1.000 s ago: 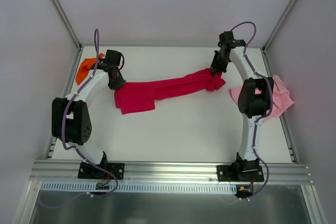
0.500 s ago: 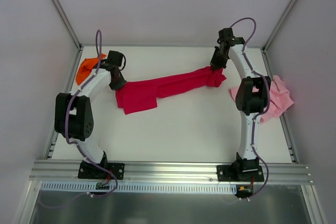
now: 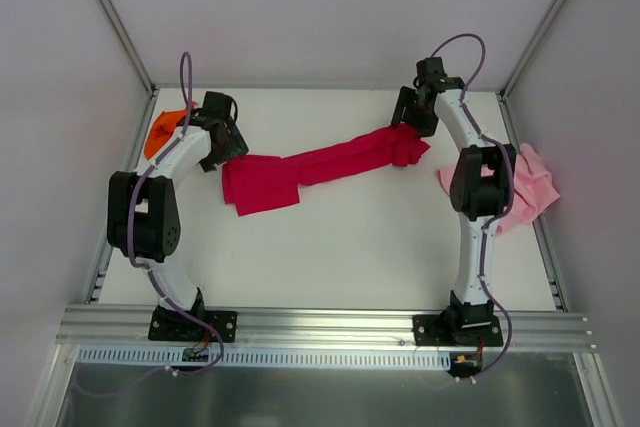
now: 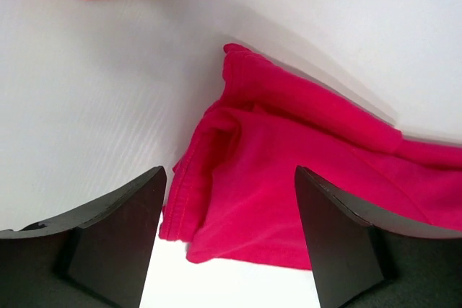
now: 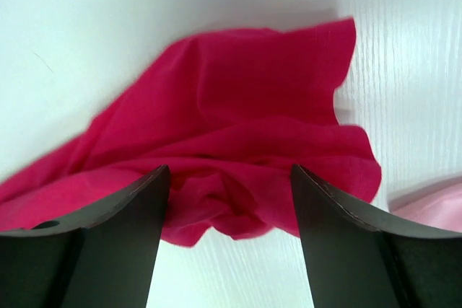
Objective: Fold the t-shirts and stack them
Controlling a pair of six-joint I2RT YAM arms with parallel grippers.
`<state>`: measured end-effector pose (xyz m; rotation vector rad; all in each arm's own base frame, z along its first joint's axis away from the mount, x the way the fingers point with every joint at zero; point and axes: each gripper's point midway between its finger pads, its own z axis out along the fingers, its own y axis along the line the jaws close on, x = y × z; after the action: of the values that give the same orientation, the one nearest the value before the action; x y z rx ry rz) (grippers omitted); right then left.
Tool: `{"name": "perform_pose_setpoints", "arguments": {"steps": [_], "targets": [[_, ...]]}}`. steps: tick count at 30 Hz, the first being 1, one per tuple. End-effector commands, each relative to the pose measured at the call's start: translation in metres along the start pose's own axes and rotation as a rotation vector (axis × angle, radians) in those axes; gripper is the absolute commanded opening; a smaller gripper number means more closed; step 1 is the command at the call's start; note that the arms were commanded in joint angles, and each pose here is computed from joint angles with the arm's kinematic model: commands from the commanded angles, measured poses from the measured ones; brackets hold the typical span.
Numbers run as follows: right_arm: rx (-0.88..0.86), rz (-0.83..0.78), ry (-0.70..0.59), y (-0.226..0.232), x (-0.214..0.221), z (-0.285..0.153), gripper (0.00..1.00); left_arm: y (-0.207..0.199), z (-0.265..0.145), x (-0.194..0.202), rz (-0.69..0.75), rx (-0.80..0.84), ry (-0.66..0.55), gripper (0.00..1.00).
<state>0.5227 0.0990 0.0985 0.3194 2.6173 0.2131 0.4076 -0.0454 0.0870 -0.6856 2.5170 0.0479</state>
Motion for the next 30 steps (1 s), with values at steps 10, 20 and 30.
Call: {"name": "perform_pose_setpoints", "arguments": {"steps": [10,20,30], "targets": [[-0.07,-0.142,-0.135,0.017,0.016,-0.088,0.69,-0.044,-0.12,-0.037,-0.03,0.433,-0.201,0.68],[-0.176,-0.156,-0.163,0.037,0.015,-0.142,0.7,-0.062,-0.065,0.029,0.07,0.467,0.051,0.58],[-0.275,-0.175,-0.012,0.043,0.062,-0.157,0.59,-0.074,-0.013,0.09,0.143,0.41,0.245,0.45]]}}
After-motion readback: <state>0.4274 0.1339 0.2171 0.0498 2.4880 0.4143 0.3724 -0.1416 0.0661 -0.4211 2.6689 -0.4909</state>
